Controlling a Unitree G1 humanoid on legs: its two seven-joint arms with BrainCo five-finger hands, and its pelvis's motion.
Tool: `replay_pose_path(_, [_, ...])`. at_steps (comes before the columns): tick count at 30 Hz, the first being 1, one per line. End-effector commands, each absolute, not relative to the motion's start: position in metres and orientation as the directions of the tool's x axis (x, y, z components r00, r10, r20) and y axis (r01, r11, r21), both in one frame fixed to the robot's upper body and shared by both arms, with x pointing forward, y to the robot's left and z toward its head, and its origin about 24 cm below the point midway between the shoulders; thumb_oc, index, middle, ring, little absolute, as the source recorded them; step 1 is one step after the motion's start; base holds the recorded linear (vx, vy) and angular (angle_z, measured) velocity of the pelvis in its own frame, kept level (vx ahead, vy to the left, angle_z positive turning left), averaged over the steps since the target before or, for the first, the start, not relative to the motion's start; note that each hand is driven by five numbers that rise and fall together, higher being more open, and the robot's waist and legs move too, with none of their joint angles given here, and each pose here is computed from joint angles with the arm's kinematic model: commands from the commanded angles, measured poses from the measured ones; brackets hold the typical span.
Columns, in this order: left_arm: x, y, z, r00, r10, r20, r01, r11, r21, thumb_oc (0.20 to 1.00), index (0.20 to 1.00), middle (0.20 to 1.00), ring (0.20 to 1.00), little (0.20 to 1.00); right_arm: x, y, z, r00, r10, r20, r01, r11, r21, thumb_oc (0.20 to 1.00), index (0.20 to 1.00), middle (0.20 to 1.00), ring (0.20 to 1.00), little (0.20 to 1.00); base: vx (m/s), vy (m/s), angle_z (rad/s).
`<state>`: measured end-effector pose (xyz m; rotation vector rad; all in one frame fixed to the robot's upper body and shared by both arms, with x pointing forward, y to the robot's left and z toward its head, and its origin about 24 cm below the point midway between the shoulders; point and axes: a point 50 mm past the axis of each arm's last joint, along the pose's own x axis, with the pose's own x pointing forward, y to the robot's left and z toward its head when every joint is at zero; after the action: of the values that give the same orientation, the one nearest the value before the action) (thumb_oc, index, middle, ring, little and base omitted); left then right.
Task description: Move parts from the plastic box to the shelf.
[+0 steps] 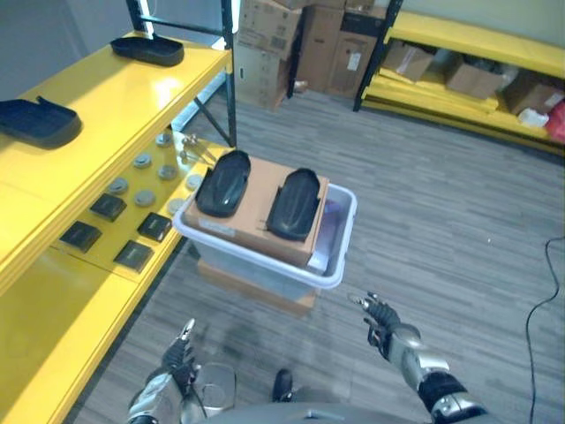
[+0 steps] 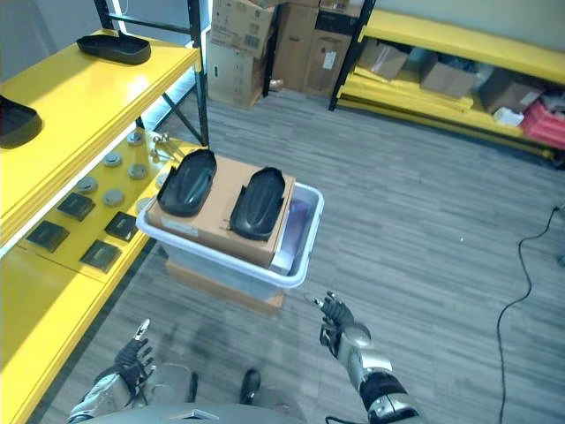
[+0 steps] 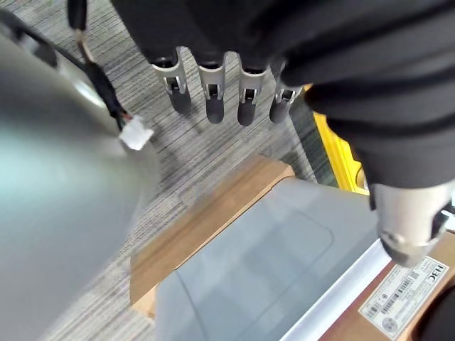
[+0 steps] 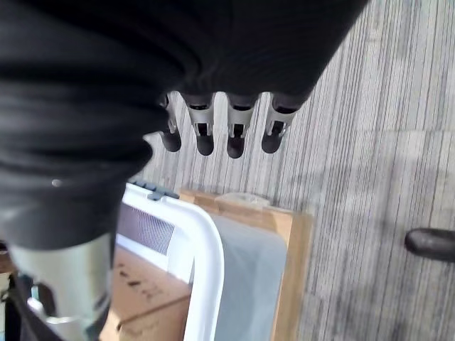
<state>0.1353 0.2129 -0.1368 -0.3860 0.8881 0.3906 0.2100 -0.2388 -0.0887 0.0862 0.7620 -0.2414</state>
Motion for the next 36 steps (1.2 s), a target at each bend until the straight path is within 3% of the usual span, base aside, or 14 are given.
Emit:
replay_pose_path(1, [0.135, 0.215, -0.136, 0.565, 0.189, -0.803, -0.502, 0.851, -0.154, 1.000, 1.000, 1.000, 1.000, 1.000, 0.205, -0.257, -0.081, 0.702, -0.248, -0.667, 0.289, 0.956, -0.052, 1.000, 1.000, 1.000, 1.000, 1.000, 0.11, 0.225, -0.18])
replay_pose_path(12, [0.132, 0.211, -0.140, 0.552, 0.180, -0.814, -0.458, 0.881, -0.115, 1.000, 1.000, 1.000, 1.000, 1.000, 0.203, -0.262, -0.069, 0.742, -0.340, -0.578, 0.395, 0.918, -0.034, 1.000, 1.000, 1.000, 1.000, 1.000, 0.03, 0.183, 0.03])
replay_pose_path(23, [0.108, 0.218, -0.143, 0.527, 0.186, -0.829, -0.472, 0.875, -0.104, 1.000, 1.000, 1.000, 1.000, 1.000, 0.248, -0.287, 0.038, 0.859, -0.503, -0.091, 0.503, 0.864, -0.023, 1.000, 1.000, 1.000, 1.000, 1.000, 0.04, 0.067, -0.06])
replay_pose_path(36, [0.074, 0.218, -0.155, 0.466, 0.173, -0.868, -0.456, 0.887, -0.068, 1.000, 1.000, 1.000, 1.000, 1.000, 0.263, -0.293, 0.055, 0.879, -0.474, -0.040, 0.468, 0.877, -0.106, 1.000, 1.000, 1.000, 1.000, 1.000, 0.07, 0.040, 0.07])
